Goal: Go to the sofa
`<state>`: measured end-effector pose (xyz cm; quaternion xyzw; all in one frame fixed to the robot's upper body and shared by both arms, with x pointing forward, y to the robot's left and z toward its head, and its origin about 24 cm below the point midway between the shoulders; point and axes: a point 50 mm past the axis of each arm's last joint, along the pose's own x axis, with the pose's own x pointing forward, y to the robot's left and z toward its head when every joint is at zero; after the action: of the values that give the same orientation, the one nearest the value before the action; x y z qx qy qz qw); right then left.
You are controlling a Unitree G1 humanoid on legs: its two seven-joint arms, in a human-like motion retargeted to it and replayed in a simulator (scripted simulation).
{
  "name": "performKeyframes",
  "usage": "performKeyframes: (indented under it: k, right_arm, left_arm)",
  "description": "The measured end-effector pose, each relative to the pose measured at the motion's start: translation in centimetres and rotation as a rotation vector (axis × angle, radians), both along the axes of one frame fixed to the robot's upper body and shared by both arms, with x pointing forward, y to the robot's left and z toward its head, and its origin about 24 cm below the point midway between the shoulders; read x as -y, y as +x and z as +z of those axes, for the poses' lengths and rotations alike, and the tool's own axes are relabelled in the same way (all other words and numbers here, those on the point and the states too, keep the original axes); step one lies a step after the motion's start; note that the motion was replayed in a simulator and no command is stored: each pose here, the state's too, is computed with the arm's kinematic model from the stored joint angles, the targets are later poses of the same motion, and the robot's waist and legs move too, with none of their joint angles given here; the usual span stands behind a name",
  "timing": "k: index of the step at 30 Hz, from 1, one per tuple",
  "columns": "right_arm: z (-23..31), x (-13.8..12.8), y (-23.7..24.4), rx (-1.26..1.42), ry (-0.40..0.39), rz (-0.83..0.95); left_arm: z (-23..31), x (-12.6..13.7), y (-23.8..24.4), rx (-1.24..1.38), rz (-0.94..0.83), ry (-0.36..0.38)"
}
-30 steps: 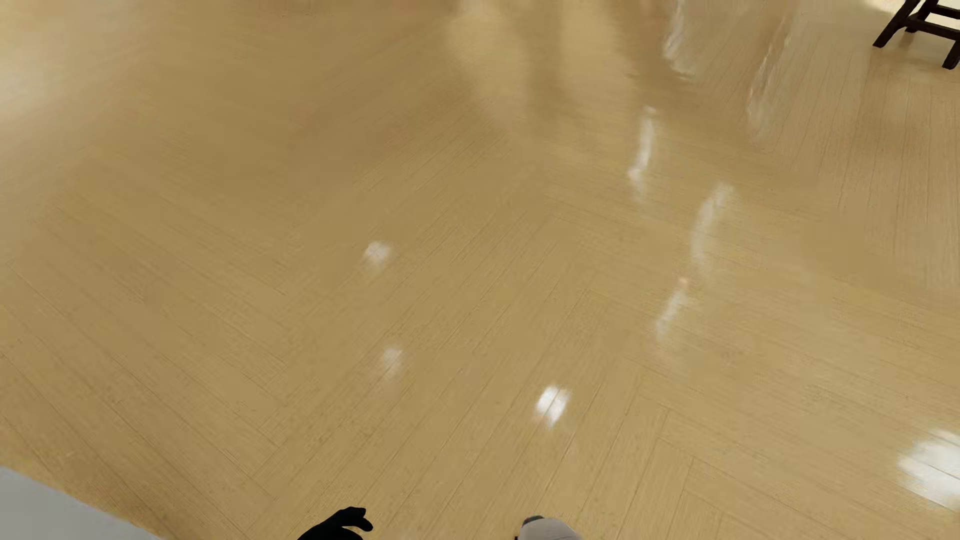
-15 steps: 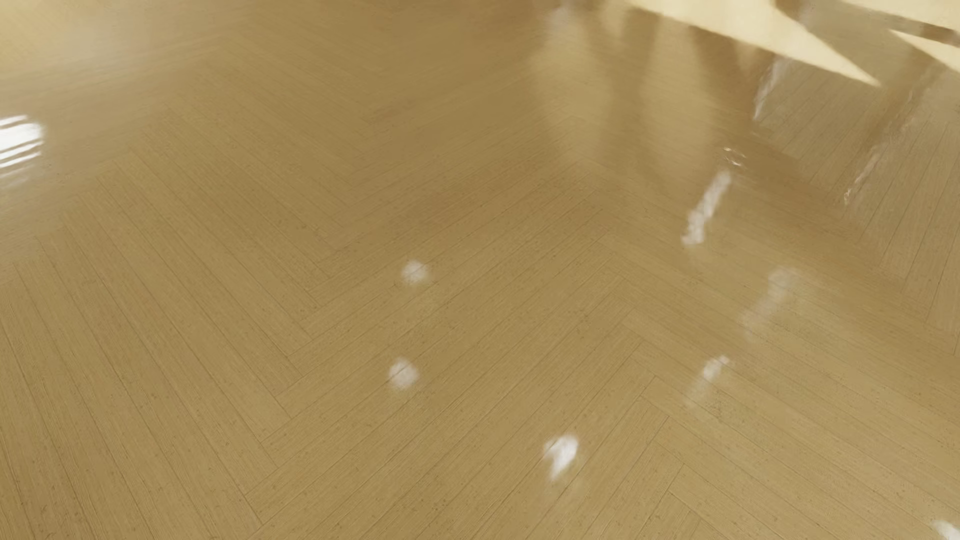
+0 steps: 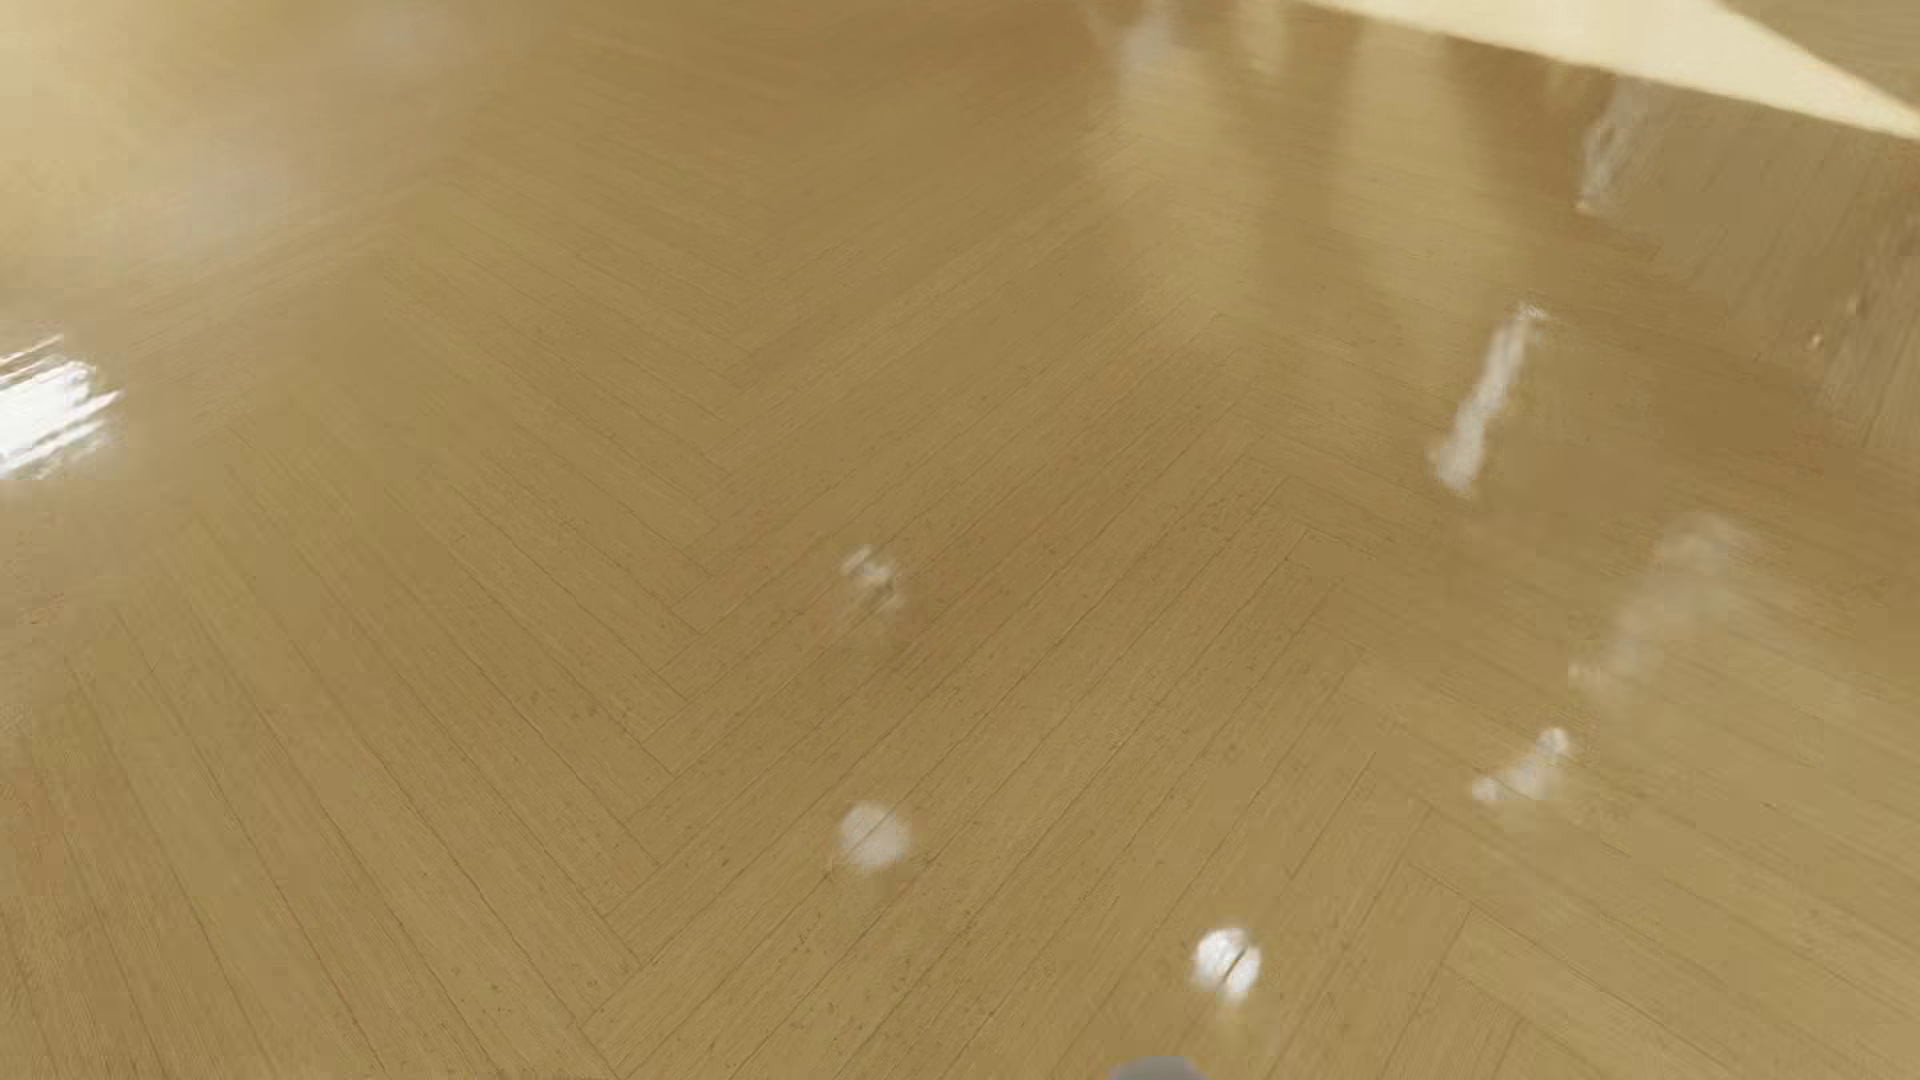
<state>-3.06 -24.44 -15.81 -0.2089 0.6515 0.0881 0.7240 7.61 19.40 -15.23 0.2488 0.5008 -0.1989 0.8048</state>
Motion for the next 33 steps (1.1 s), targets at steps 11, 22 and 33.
performKeyframes:
  k: [11,22,33]
  right_arm:
    - [1.4,-0.9,8.3,0.285,0.057,0.102]
    - [0.2,-2.1,2.9,0.114,0.08,0.088]
    - [-0.4,-2.0,3.2,0.08,0.061,0.076]
  left_arm:
    - [-0.6,-2.5,-14.3,-0.414,0.014,0.108]
    - [2.3,-0.6,4.4,0.182,0.051,-0.031]
    - [-0.6,0.1,-2.1,-0.069,0.009,0.008]
